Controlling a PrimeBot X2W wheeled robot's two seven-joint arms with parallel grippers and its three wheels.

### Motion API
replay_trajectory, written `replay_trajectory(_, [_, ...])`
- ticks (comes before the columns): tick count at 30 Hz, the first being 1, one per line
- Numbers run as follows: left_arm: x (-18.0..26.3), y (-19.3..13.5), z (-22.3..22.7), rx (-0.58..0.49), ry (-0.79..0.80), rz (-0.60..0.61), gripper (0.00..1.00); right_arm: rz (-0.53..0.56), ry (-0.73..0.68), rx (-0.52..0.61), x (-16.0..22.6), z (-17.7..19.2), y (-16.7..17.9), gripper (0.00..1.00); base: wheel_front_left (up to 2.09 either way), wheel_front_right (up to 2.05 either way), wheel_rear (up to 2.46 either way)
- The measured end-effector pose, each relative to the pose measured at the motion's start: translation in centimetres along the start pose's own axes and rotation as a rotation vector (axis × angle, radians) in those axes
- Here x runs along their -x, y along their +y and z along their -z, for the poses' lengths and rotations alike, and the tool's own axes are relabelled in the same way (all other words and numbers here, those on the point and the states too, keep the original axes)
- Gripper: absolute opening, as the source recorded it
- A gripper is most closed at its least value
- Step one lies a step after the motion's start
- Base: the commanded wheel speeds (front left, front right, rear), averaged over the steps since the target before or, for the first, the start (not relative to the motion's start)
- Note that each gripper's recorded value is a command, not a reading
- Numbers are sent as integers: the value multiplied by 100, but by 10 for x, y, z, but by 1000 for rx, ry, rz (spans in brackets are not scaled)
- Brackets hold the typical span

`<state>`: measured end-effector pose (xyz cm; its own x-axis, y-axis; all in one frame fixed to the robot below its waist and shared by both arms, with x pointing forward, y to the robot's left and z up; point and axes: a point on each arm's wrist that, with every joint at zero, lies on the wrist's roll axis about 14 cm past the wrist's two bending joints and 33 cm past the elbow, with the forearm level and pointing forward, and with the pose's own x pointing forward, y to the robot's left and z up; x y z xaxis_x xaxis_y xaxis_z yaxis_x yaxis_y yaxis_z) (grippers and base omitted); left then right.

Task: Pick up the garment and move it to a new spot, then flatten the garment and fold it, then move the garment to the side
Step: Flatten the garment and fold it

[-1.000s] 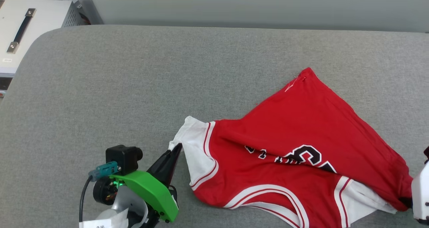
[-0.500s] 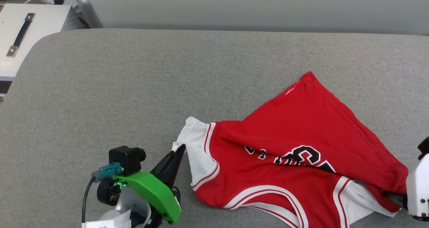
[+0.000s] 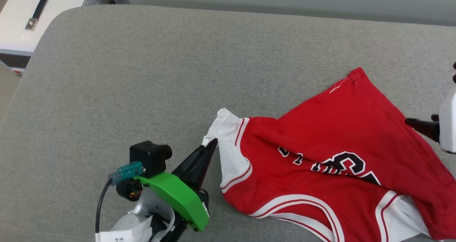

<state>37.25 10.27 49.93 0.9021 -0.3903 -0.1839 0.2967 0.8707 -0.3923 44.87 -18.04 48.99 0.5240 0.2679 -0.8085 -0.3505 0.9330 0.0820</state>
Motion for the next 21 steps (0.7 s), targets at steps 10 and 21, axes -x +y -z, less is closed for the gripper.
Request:
replay_trajectory(10, [-10,12,5,19,17,-43,0,3,91,23,-70,-38,-1,100,0,0,0])
replay_trajectory(21, [-15,29,18,25,54,-92,0,-9,193,69,-137,-39,6,100,0,0,0])
